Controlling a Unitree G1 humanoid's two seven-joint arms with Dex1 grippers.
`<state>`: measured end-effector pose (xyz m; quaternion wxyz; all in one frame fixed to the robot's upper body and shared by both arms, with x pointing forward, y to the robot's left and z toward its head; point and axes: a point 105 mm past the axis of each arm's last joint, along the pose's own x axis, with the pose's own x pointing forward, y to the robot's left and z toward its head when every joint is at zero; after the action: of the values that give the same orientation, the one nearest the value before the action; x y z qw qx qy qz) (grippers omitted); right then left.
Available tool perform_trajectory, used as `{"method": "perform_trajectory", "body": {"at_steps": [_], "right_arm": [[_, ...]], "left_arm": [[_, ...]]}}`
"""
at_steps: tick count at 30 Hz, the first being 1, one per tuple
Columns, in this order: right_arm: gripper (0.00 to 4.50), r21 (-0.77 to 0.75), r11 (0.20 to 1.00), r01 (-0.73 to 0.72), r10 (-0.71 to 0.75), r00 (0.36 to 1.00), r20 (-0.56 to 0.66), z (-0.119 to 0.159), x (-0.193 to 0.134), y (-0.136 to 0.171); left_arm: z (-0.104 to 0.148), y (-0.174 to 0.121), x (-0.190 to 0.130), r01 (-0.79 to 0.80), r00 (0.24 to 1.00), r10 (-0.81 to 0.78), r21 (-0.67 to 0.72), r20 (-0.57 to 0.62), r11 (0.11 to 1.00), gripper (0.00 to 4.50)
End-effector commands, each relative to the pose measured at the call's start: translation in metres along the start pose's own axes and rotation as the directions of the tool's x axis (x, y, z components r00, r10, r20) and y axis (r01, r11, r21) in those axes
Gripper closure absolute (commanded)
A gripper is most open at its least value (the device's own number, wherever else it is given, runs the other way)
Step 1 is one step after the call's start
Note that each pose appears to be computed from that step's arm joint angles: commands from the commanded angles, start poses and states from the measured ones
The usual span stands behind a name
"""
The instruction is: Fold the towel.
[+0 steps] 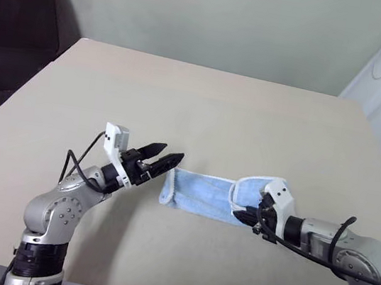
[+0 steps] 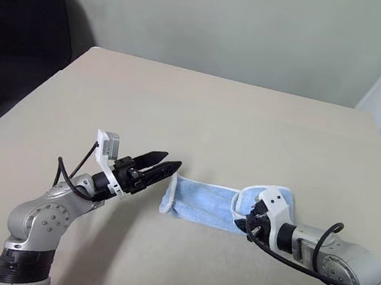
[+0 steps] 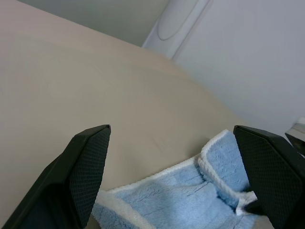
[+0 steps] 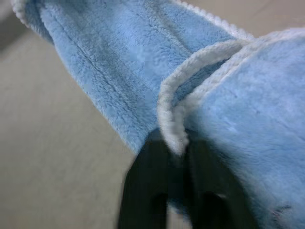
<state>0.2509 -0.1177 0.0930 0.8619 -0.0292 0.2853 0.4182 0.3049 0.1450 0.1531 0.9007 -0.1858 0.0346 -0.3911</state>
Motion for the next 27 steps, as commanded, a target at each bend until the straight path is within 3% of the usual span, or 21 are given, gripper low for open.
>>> {"method": "perform_trajectory", "body": {"at_steps": [1,8,13,16,27], "right_arm": [[2.41,-0.019,1.000,-0.024,0.025,0.997,0.075,0.017,-0.011,0.004],[0.02,-0.029,1.000,-0.004,0.010,0.979,0.202,0.036,-0.041,0.001],[0.02,-0.027,0.989,0.144,-0.129,0.944,0.302,0.053,-0.069,-0.028],[0.65,-0.045,0.968,0.246,-0.223,0.932,0.285,0.046,-0.071,-0.051],[4.47,-0.044,0.958,0.283,-0.258,0.921,0.292,0.017,-0.036,-0.076]], "left_arm": [[0.011,-0.007,0.003,0.032,0.999,-0.033,0.038,0.031,0.999,0.00],[0.012,-0.006,0.003,0.033,0.999,-0.034,0.038,0.033,0.999,0.00],[0.012,-0.006,0.004,0.033,0.999,-0.034,0.036,0.033,0.999,0.00],[0.011,-0.007,0.007,0.039,0.999,-0.040,0.035,0.032,0.999,0.00],[0.015,-0.003,0.004,0.012,0.999,-0.014,0.047,0.049,0.999,0.00]]}}
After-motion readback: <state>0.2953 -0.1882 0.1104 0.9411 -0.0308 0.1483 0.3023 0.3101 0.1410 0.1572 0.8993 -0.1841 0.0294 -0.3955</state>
